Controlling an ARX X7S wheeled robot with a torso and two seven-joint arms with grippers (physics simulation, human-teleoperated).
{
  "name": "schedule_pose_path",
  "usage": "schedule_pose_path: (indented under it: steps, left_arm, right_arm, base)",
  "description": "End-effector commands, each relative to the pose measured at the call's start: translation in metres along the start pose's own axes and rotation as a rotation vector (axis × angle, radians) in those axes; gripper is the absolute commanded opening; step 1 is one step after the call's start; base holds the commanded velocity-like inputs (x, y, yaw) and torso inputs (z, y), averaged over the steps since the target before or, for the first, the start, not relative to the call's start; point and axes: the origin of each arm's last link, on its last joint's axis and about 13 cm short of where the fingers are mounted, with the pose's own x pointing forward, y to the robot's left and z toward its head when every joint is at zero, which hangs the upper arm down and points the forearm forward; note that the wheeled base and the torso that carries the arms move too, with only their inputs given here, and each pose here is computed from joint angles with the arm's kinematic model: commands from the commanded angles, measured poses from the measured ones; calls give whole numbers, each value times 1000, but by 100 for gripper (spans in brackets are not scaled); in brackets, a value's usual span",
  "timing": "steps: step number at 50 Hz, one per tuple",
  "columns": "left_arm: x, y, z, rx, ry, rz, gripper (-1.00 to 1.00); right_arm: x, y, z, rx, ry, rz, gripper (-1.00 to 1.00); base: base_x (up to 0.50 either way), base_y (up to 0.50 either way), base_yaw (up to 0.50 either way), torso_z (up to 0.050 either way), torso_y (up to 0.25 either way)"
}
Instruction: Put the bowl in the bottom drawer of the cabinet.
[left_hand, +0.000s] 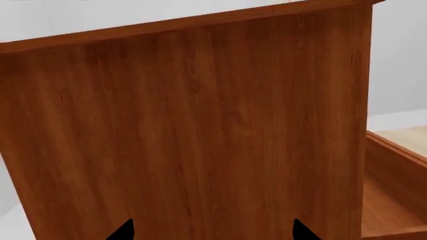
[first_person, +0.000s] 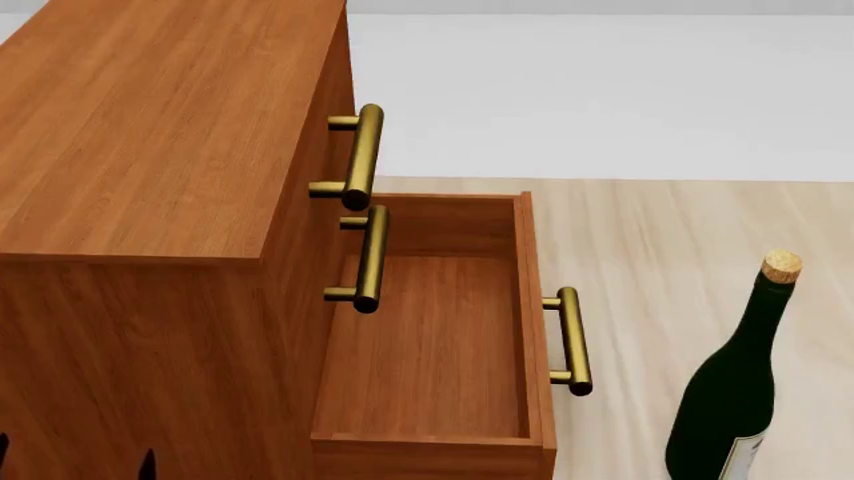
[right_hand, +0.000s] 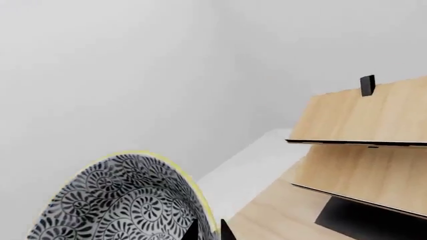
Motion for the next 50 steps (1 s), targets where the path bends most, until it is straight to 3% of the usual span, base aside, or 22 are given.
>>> schedule_pose_path:
  steps: [1,18,31,50]
  left_arm:
    - [3,1,5,-47,-2,-20,100]
    - [5,-1,5,-46,-1,-26,100]
    - [4,0,4,-46,1,-24,100]
    - [4,-1,3,-46,4,-22,100]
  right_arm:
    - [3,24,15,57,-36,112,-100]
    - [3,52,22,149,-50,249,-100]
    - [1,63,25,188,-50,306,-100]
    - [8,97,-18,193,153,417,-100]
  base:
    - [0,0,0,0,0]
    - [0,0,0,0,0]
    - [0,0,0,0,0]
    - [0,0,0,0,0]
